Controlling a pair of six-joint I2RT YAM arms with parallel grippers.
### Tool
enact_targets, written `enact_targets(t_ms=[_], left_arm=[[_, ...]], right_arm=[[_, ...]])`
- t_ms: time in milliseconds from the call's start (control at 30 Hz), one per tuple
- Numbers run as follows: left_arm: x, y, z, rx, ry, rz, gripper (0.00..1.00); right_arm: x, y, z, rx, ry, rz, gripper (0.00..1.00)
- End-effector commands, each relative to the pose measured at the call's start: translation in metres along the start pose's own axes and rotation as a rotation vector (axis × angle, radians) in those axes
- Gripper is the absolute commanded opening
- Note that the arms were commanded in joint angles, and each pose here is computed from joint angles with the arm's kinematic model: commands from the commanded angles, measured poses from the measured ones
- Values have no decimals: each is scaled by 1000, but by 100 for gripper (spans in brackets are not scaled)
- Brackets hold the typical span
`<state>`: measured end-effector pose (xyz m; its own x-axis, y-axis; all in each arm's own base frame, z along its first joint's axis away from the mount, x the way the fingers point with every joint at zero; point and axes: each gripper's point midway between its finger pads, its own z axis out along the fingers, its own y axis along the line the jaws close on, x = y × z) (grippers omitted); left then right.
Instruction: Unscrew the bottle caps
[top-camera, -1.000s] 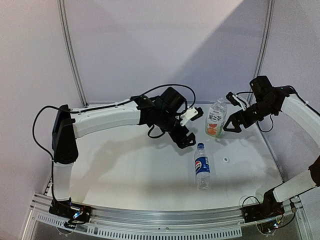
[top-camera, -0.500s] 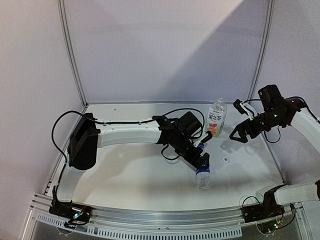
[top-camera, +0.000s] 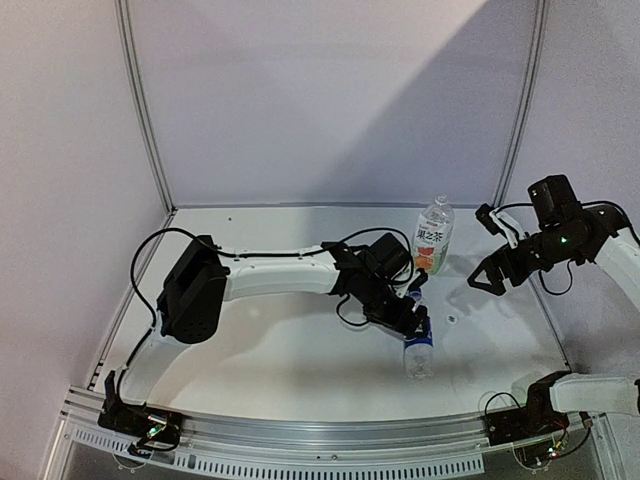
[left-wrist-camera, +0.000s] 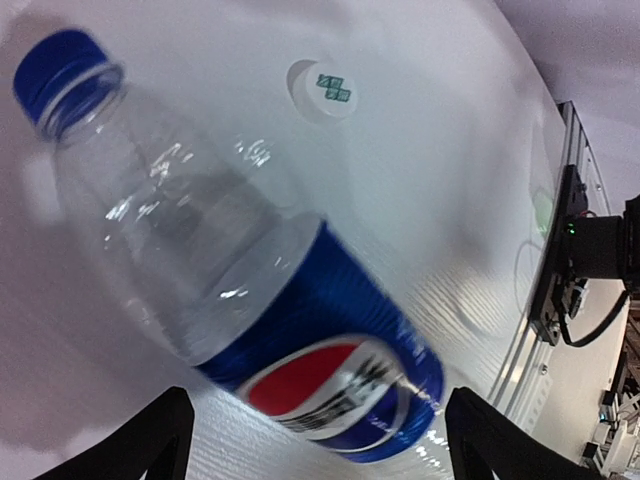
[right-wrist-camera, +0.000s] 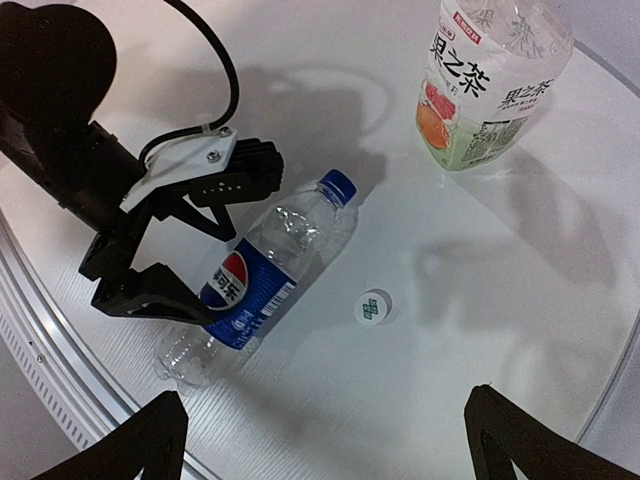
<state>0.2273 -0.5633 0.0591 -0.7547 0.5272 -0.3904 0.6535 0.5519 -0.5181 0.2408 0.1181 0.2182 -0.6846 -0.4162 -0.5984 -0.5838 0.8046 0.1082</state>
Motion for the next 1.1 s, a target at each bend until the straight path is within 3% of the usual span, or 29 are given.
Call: enact_targets(t_ms=[0,133,267,467,633,867,1067], left_arm=[[-1,19,14,-31,2,-23,86],[-2,41,15,-121,-12,-22,82],[-8,30,19,-61,-16,13,89],[-10,35,19,-73,-17,44,89],[-20,40,-5,-100,-46,117,91],[-27,28,-63,-58,-63,280,99],[-29,51,-114,-65,-78,313,99]], right_arm=[[6,-2,-3,14,10,7,99],[4,-2,-3,6,8,12,99],[3,-1,-2,-4,16,6,99],[12,0,6,-28,66,3,99],[15,7,26,-123,116,-9,98],[33,-12,55,-77,214,-84,80],[65,-26,80,-64,364,-322,67]])
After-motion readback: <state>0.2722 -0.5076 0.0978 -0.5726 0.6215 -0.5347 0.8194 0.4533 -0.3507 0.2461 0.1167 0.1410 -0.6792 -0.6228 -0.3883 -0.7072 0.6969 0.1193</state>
